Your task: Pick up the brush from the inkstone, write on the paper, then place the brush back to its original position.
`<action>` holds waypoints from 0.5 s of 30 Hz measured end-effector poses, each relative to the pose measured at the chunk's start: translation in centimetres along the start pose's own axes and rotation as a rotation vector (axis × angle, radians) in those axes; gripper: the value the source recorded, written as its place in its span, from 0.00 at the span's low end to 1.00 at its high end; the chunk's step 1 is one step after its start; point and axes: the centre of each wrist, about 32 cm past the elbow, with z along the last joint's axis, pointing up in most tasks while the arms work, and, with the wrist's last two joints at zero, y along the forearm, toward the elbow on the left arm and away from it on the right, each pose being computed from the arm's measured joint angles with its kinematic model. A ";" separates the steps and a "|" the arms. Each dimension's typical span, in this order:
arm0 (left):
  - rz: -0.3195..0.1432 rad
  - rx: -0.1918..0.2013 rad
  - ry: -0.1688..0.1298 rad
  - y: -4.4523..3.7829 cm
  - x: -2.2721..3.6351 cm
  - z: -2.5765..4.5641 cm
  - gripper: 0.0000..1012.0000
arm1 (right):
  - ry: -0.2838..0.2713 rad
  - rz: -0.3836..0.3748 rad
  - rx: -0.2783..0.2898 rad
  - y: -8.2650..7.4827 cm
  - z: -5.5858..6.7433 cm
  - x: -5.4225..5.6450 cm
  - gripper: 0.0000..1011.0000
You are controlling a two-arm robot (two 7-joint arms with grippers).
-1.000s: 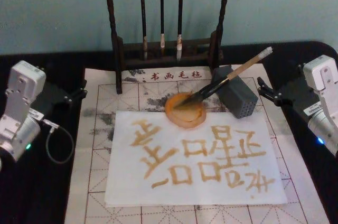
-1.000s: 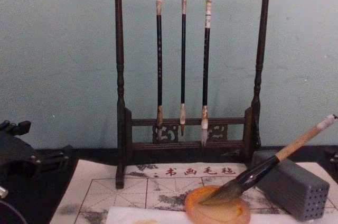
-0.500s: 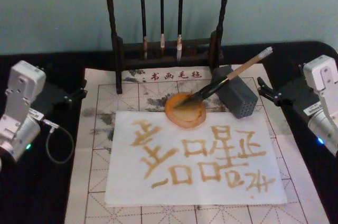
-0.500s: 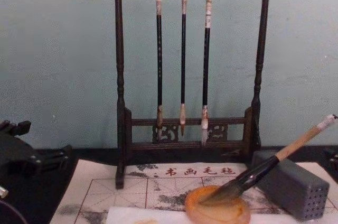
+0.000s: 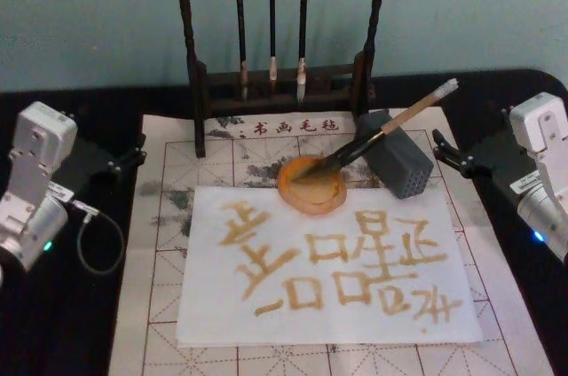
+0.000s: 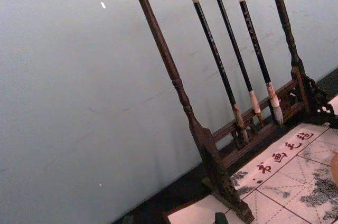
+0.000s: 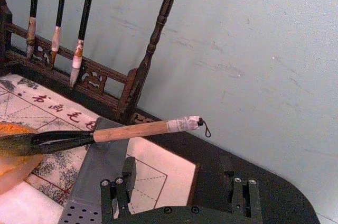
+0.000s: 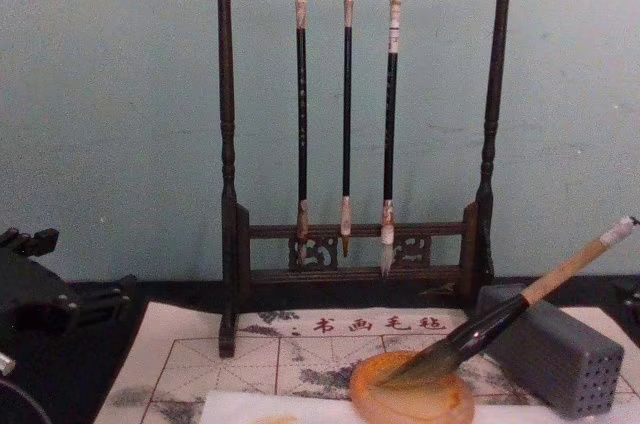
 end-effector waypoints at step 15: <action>0.000 0.000 0.000 0.00 0.00 0.00 0.99 | 0.002 0.000 0.000 0.0 0.0 0.0 0.99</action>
